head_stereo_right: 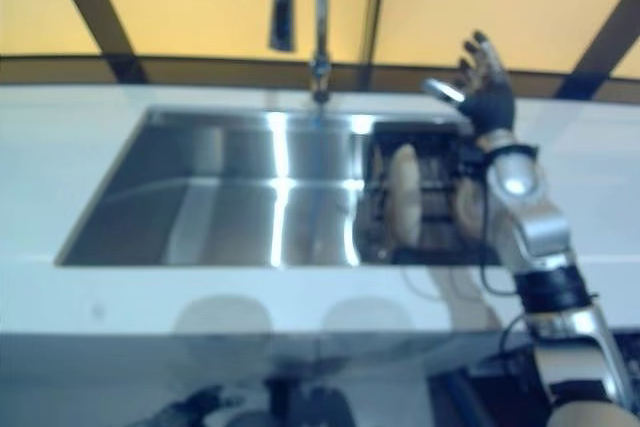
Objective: Take plates into dishwasher
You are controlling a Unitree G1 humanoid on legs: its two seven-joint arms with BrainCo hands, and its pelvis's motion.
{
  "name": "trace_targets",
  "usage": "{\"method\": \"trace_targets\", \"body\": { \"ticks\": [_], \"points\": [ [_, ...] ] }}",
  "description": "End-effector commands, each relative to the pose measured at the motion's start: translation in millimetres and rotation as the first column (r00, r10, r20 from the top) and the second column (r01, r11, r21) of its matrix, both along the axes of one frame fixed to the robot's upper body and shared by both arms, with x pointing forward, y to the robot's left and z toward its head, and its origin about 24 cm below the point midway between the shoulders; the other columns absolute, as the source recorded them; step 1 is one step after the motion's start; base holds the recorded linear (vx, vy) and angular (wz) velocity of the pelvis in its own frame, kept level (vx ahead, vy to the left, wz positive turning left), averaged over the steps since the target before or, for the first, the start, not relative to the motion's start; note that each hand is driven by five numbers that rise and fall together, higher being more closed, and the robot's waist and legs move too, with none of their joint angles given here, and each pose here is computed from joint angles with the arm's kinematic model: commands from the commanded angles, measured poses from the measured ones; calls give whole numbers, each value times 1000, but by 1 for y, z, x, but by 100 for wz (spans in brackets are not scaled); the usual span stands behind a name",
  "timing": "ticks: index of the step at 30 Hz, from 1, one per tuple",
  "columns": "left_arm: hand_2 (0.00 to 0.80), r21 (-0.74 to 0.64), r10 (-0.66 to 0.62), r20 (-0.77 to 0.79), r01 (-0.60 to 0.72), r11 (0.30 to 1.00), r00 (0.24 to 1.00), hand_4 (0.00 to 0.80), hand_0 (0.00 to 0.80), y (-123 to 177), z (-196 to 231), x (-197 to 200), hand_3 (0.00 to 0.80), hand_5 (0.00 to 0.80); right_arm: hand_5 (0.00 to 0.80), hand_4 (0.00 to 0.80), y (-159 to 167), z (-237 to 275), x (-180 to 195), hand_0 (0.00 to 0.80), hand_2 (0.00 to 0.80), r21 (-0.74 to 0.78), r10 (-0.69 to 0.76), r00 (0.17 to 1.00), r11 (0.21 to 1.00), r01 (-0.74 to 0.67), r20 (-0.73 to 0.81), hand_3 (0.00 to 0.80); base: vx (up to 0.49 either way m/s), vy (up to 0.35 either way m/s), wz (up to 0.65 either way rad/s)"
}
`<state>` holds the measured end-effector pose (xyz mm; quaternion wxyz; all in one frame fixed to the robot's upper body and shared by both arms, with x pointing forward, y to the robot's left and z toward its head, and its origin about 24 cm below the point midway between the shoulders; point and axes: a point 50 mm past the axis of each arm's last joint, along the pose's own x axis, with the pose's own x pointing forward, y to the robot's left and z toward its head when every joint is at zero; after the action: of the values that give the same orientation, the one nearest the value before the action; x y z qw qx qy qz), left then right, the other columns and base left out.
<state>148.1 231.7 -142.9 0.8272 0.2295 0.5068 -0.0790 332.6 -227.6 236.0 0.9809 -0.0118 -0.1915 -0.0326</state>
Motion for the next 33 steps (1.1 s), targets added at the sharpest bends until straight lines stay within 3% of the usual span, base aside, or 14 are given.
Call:
{"method": "trace_targets", "body": {
  "ticks": [1,6,13,18,25,33],
  "points": [
    [0,37,-24,-82,27,999,996,0,0,5,-7,-19,0,0,0,0,-24,26,-10,0,0,-2,-96,991,995,97,90,0,86,260,-25],
    [0,92,-1,-115,11,996,993,0,0,16,-7,-26,0,0,0,0,-35,12,-7,0,0,42,-112,994,993,111,11,0,47,200,-33],
    [0,143,92,-107,-76,987,990,0,0,38,1,-21,0,0,0,0,-47,20,5,0,0,-18,-123,989,992,122,-77,0,3,52,-34],
    [0,122,163,-80,-153,981,983,0,0,41,3,-19,0,0,0,0,-58,7,14,0,0,-89,-87,962,994,66,-259,0,-24,-73,-19],
    [0,104,115,-53,-109,989,992,0,0,37,4,-14,0,0,0,0,-73,-26,11,0,0,-155,-56,875,988,-22,-481,0,-4,-101,-5],
    [0,140,89,-48,-81,987,995,0,0,41,6,-12,0,0,0,0,-76,-28,13,0,0,-180,-64,844,983,-39,-533,0,8,-16,4]
  ]
}}
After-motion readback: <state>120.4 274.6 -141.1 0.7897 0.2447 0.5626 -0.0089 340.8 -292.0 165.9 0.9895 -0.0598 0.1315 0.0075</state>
